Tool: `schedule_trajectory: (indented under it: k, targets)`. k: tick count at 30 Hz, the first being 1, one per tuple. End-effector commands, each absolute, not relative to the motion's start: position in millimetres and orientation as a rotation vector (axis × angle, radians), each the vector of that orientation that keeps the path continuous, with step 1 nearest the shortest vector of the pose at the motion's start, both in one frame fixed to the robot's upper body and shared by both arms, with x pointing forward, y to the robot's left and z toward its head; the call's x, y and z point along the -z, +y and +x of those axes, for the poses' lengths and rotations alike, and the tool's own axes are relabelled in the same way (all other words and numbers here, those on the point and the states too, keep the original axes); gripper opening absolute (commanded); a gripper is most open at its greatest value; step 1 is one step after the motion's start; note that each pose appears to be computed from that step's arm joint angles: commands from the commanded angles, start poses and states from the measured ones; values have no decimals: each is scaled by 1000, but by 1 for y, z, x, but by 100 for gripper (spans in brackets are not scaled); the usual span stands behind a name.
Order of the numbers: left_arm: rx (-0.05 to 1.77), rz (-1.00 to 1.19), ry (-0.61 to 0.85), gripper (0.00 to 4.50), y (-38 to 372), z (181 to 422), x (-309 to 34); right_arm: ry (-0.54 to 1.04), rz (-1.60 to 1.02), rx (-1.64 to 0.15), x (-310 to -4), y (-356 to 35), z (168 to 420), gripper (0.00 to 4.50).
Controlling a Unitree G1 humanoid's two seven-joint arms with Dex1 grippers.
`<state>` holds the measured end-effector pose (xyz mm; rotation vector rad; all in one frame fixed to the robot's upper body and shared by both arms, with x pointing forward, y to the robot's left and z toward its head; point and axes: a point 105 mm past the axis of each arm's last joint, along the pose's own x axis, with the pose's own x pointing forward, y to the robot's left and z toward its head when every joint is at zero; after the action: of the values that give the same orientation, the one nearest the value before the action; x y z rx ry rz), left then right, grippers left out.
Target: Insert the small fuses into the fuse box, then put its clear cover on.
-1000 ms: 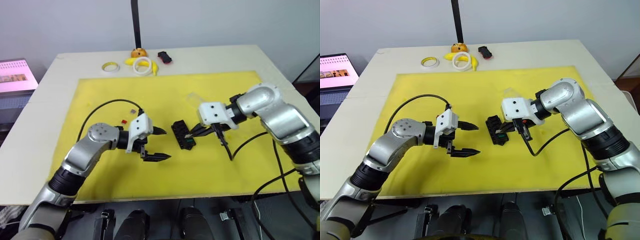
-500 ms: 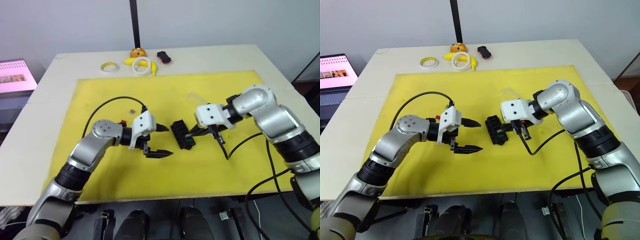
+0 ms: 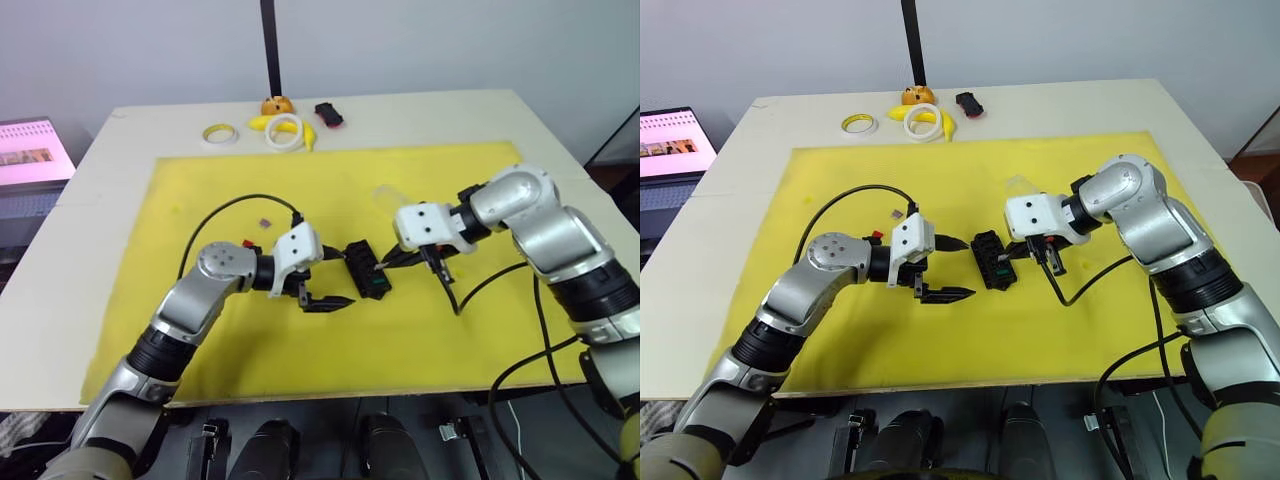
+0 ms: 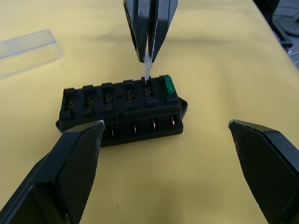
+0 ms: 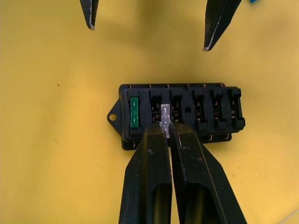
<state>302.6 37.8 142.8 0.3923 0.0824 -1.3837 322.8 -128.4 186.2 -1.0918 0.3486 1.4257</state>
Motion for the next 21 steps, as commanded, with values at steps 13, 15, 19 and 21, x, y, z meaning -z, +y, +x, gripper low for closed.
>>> schedule_trajectory:
  k: [13,15,19,21]
  targets:
    - [1396,447,27,448,31,301,-150,293,-1090,-1425,-192,-118,321,0]
    - [1395,445,27,448,31,301,-150,293,-1074,-1436,-192,-116,319,0]
    - [1395,444,24,448,31,301,-151,297,-1049,-1450,-194,-113,316,0]
    - [1397,443,21,448,29,301,-153,300,-1048,-1452,-194,-113,315,0]
